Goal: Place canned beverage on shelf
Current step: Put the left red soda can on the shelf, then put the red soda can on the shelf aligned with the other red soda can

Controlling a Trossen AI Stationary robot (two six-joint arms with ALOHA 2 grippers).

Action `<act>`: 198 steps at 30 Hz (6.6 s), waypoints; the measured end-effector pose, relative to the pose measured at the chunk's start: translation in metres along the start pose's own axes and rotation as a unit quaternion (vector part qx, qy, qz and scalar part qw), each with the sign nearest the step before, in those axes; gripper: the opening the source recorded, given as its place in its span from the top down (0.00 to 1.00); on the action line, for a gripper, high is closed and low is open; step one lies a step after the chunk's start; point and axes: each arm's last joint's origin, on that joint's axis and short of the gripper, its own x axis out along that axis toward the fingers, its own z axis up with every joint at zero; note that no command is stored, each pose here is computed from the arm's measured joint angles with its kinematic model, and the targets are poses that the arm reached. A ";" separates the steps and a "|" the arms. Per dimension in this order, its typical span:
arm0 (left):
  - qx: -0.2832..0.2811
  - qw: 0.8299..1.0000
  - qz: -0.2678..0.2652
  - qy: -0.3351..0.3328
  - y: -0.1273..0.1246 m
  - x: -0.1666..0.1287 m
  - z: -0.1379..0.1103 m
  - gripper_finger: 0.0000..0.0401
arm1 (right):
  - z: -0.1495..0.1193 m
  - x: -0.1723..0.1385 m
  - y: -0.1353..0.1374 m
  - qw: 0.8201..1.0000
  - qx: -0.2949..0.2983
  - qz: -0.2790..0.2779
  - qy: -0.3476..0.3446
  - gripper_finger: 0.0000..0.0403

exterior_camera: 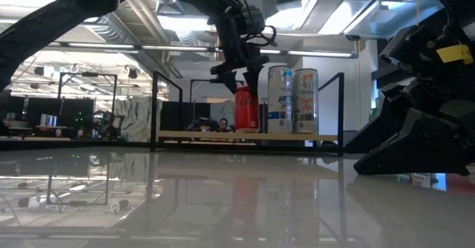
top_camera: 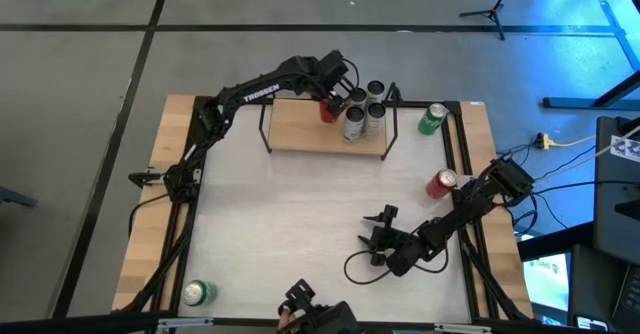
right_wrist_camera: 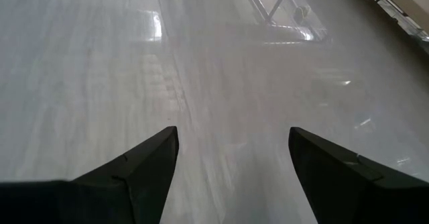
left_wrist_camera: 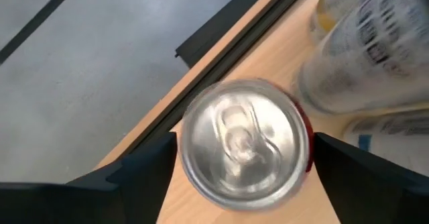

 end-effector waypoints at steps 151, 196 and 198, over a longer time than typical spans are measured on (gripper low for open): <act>0.190 0.909 -0.224 -0.295 -0.123 -0.082 -0.324 0.08 | 0.090 -0.084 -0.228 0.800 0.298 0.107 0.510 0.29; 0.197 0.905 -0.222 -0.305 -0.124 -0.083 -0.323 0.08 | 0.078 -0.093 -0.185 0.823 0.209 0.009 0.527 0.29; 0.196 0.905 -0.222 -0.305 -0.124 -0.083 -0.323 0.08 | 0.078 -0.094 -0.184 0.819 0.219 0.019 0.530 0.29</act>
